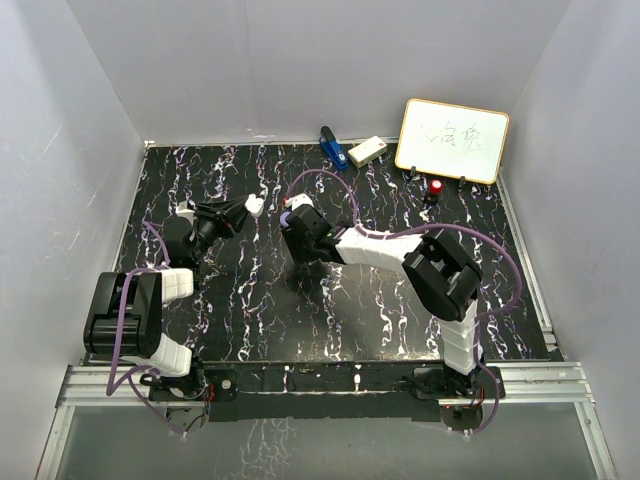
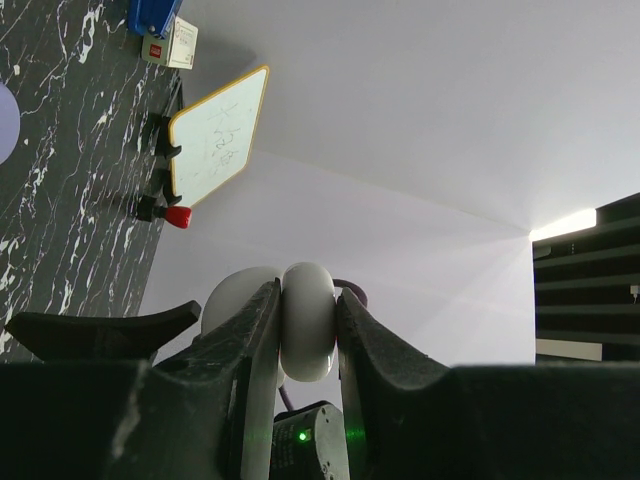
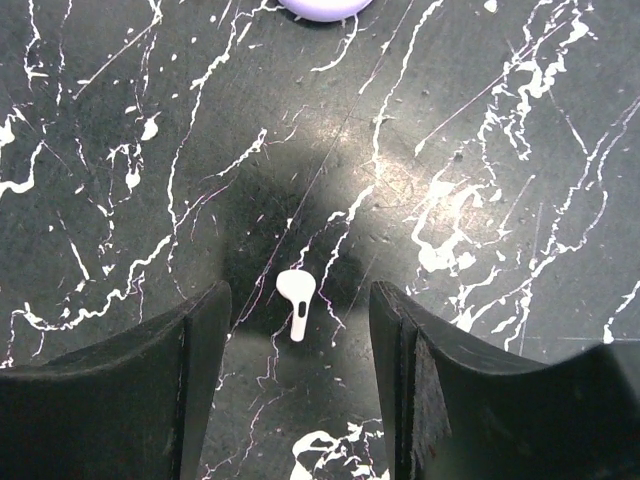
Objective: Insert the wireless bluetooth earbuds into the charging case
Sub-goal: Adjust the earbud at the center of the board, then pick up the earbud from the center of the board.
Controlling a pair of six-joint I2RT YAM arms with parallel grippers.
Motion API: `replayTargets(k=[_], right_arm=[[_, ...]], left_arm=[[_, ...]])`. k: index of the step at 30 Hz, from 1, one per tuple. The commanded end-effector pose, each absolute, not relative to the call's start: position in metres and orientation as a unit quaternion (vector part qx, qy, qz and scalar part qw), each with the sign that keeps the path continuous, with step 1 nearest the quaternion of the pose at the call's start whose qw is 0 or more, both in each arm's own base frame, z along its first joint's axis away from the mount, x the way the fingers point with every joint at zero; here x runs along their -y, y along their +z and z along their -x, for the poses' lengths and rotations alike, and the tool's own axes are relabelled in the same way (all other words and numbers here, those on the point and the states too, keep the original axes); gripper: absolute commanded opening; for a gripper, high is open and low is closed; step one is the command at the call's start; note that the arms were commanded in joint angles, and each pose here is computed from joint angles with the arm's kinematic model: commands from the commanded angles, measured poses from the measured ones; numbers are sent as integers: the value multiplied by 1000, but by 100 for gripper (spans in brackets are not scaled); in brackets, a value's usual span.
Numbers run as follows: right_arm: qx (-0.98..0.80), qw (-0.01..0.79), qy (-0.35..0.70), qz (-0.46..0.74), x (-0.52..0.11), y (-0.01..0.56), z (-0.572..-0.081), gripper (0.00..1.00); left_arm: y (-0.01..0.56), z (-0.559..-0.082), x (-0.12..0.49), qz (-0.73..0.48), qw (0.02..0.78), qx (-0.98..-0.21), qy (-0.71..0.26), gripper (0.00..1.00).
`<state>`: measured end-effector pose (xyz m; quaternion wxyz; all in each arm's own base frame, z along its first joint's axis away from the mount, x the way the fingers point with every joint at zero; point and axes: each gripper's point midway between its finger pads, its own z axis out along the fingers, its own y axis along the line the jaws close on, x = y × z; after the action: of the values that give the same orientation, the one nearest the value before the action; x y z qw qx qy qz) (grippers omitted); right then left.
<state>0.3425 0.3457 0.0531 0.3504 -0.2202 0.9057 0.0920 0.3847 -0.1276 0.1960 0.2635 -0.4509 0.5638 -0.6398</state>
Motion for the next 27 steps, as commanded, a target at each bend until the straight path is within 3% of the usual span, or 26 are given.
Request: replayTargets(k=[1,27], right_arm=[[-898,369,98,220,-358,66,-354,54],[-914,324,96,226,-360,35,-345,44]], left_arm=[[213,-382,129,425,278,-561,-654,0],[212,-380,127,428,279,-557,-655,0]])
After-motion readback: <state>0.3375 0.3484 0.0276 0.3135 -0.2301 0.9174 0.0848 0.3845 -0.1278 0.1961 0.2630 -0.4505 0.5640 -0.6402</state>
